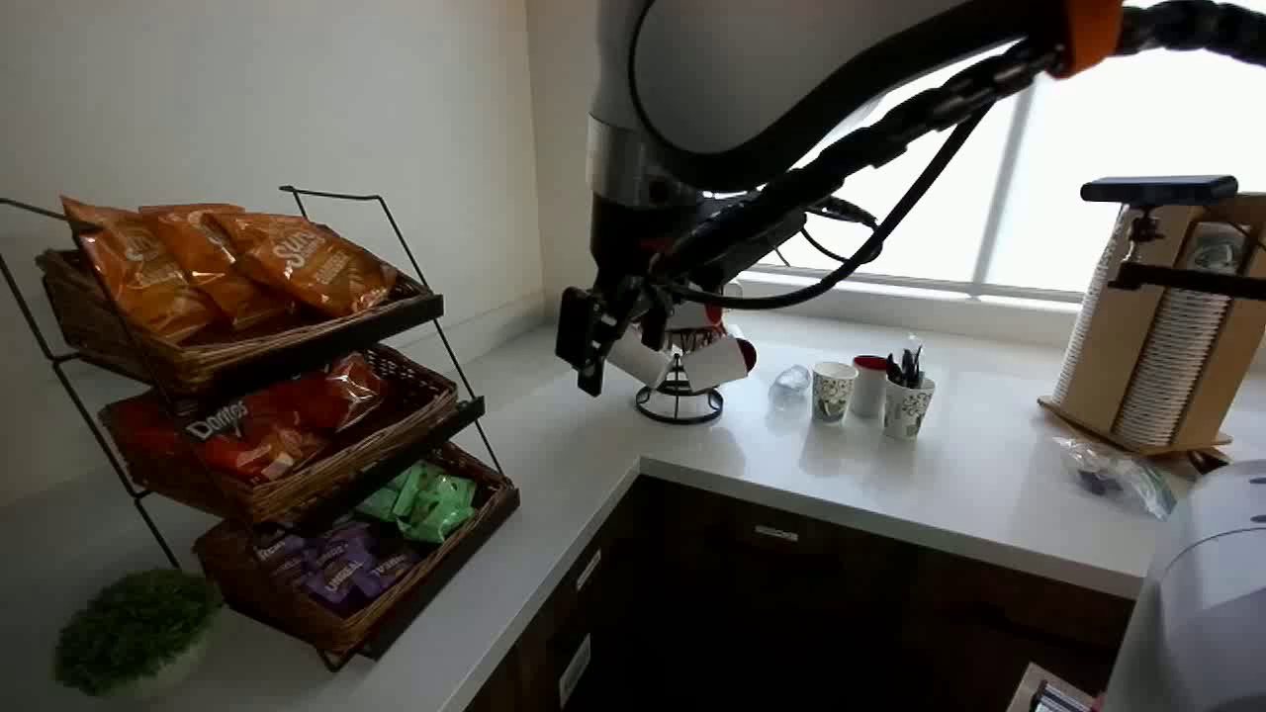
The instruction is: Take the snack packet off of the rack and put it on the counter
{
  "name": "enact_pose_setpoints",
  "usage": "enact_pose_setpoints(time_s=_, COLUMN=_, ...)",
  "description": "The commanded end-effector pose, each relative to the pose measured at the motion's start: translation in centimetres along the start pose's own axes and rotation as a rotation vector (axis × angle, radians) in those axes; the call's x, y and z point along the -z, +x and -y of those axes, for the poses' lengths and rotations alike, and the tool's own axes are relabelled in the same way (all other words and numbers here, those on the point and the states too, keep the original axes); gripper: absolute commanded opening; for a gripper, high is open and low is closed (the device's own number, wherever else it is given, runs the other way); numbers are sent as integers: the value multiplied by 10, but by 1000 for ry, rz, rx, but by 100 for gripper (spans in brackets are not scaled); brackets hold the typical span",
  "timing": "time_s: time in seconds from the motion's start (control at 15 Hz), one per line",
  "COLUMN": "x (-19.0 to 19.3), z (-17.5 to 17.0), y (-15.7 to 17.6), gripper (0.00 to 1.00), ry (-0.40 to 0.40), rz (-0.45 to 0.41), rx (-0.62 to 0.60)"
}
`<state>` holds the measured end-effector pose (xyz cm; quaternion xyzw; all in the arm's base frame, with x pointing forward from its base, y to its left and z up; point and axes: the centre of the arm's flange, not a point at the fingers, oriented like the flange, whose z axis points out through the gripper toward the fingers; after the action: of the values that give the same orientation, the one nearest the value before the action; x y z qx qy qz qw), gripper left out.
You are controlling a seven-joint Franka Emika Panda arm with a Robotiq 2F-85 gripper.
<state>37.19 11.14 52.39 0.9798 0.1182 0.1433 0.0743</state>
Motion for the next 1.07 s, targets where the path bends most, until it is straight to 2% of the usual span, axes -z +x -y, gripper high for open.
enact_pose_setpoints(time_s=0.0, x=-1, z=0, y=0, gripper=100, ry=0, rz=2, rx=1)
enact_pose_setpoints(time_s=0.53, x=-3, z=-1, y=6, gripper=100, ry=9, rz=2, rx=3)
enact_pose_setpoints(time_s=0.73, x=3, z=-1, y=43, gripper=100, ry=-24, rz=-25, rx=22)
enact_pose_setpoints(time_s=1.0, x=21, z=12, y=109, gripper=100, ry=-1, rz=-94, rx=84)
